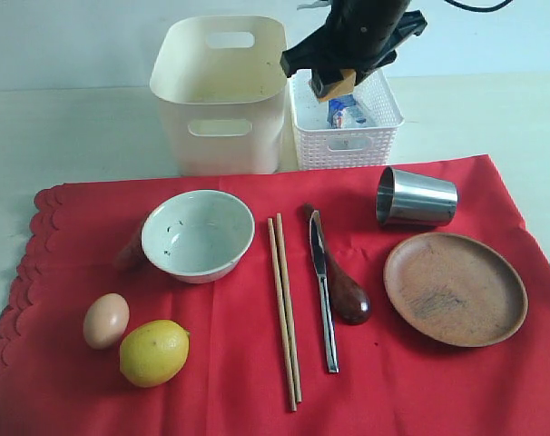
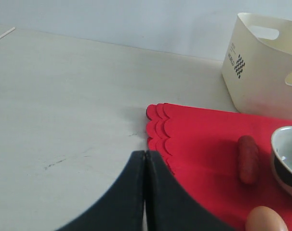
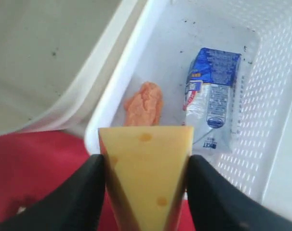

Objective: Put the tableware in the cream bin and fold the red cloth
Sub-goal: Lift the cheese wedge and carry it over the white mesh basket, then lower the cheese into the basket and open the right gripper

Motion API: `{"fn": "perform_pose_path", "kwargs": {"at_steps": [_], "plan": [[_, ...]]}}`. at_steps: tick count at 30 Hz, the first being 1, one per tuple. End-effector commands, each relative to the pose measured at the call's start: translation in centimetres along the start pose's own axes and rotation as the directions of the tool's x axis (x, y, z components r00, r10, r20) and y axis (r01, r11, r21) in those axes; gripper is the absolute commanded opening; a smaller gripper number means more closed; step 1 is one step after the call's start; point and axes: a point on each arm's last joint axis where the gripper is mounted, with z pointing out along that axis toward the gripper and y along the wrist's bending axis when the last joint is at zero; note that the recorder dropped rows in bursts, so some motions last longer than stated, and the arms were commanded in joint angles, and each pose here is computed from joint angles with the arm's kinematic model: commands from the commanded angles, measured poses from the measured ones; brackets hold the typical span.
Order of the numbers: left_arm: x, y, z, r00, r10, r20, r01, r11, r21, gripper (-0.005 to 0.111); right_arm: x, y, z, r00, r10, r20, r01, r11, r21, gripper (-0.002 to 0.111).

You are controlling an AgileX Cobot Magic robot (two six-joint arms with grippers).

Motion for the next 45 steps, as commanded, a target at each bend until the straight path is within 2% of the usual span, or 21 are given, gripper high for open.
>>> {"fn": "perform_pose_path", "kwargs": {"at_steps": [1, 6, 18, 27, 33, 40, 45], "plan": [[-0.1, 0.0, 0.0, 1.0, 0.0, 0.015, 0.0, 1.0, 0.006, 0.0, -1.0, -2.0, 1.8, 0.997, 0.07, 0.033, -0.071, 0.997, 0.023, 0.0], [-0.1, 0.0, 0.0, 1.0, 0.0, 0.017, 0.0, 1.0, 0.006, 0.0, -1.8, -3.3, 4.1, 0.994, 0.105, 0.039, -0.106, 0.994, 0.034, 0.0], [-0.1, 0.0, 0.0, 1.0, 0.0, 0.017, 0.0, 1.0, 0.006, 0.0, -1.5, -2.7, 8.6, 0.989, 0.147, -0.013, -0.147, 0.989, -0.016, 0.0], [-0.1, 0.0, 0.0, 1.0, 0.0, 0.017, 0.0, 1.0, 0.006, 0.0, -1.1, -2.7, 9.6, 0.989, 0.146, -0.035, -0.147, 0.989, -0.014, 0.001], [-0.1, 0.0, 0.0, 1.0, 0.0, 0.017, 0.0, 1.0, 0.006, 0.0, -0.9, -2.6, 9.6, 0.988, 0.146, -0.054, -0.147, 0.989, -0.012, 0.022], [-0.1, 0.0, 0.0, 1.0, 0.0, 0.017, 0.0, 1.0, 0.006, 0.0, -0.6, -2.6, 9.5, 0.986, 0.144, -0.087, -0.145, 0.989, -0.007, 0.053], [-0.1, 0.0, 0.0, 1.0, 0.0, 0.017, 0.0, 1.0, 0.006, 0.0, -0.7, -2.7, 8.9, 0.985, 0.144, -0.094, -0.145, 0.989, -0.006, 0.066]]}}
